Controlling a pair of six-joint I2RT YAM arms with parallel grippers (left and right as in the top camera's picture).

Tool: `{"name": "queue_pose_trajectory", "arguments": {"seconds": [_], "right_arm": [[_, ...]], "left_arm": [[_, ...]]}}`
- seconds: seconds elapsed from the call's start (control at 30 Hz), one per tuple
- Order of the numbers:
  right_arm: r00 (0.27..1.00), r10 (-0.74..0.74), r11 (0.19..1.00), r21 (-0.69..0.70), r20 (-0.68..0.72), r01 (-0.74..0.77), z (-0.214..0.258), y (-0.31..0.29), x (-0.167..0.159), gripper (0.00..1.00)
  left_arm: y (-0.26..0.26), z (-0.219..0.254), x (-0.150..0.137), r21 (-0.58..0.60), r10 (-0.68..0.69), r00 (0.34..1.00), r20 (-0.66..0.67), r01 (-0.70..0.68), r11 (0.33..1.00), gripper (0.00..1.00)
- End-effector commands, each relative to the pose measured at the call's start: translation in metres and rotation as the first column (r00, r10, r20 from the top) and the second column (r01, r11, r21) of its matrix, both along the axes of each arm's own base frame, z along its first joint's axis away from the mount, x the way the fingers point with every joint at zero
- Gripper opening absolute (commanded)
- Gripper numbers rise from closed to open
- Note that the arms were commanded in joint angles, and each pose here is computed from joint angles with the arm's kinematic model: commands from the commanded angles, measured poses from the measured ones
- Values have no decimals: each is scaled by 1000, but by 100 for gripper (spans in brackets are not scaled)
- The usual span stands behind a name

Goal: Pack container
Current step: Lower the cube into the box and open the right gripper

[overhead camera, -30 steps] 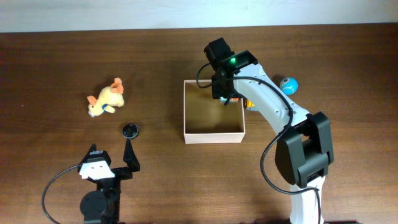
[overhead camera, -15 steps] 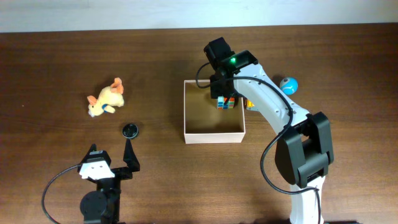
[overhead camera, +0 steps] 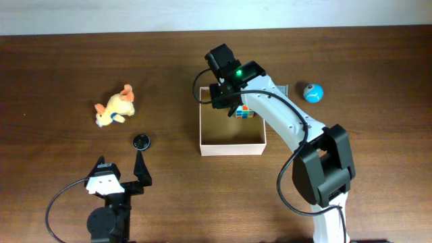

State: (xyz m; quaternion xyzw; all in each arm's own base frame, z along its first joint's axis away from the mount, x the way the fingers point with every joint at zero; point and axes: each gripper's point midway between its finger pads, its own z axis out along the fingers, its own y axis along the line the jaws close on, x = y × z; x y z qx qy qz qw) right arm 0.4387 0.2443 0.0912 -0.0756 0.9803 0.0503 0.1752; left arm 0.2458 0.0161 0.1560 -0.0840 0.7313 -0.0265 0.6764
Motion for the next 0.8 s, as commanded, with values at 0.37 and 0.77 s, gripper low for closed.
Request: {"name": "queue_pose_trajectory", "arguments": {"seconds": [0.37,0.77], "right_arm": [[996,2,999,-47,-89,-6,-63,1,0,13],[998,5,995,-102,-55,-11,-63,-8,6,13]], "left_arm": [[0,-2,0,15,-7,1000,-9,7,1000,99],[0,-2,0,15,-7,1000,-9,7,1000,99]]}}
